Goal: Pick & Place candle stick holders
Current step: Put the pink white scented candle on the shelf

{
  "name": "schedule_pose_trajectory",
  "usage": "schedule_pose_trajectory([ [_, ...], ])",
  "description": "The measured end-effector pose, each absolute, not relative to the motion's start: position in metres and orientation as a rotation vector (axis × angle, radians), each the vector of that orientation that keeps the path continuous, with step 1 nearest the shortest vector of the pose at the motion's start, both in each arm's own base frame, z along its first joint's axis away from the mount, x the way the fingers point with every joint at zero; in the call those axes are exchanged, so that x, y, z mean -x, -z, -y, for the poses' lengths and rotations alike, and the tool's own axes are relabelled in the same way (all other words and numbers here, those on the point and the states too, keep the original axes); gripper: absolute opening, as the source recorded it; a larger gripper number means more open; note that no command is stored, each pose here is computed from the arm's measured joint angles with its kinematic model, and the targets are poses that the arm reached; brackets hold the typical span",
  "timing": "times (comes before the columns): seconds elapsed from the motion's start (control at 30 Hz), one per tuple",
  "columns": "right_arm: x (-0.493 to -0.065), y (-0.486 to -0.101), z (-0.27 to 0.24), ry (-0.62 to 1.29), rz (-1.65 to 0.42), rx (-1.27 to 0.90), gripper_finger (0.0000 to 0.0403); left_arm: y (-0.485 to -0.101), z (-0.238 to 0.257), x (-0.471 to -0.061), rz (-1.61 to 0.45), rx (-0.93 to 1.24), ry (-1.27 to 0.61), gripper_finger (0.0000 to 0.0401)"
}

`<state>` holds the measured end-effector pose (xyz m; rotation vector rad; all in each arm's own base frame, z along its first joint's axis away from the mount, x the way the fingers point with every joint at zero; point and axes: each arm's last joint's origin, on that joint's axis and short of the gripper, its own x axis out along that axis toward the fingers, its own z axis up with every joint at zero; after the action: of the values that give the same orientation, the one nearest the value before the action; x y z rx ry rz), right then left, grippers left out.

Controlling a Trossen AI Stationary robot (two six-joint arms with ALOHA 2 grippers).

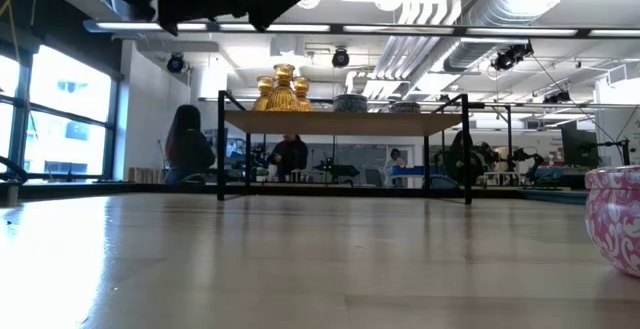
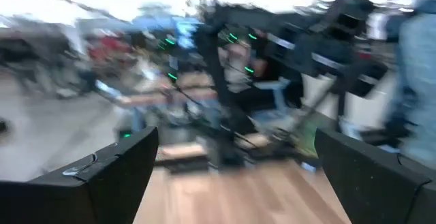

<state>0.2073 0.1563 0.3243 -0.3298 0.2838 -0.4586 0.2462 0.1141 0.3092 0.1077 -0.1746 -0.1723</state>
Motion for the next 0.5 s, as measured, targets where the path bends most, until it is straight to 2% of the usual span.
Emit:
schedule_pose_trajectory([
  [0.23, -0.208, -0.322, -0.160, 0.327, -0.321, 0.286, 0.0238, -0.309, -0.084, -0.231, -0.019, -0.022, 0.246, 0.0388],
  [0.5, -0.209, -0.322, -0.160, 0.304, -0.326, 0.264, 0.0238, -0.302, -0.046, -0.217, -0.224, 0.020, 0.247, 0.0388],
])
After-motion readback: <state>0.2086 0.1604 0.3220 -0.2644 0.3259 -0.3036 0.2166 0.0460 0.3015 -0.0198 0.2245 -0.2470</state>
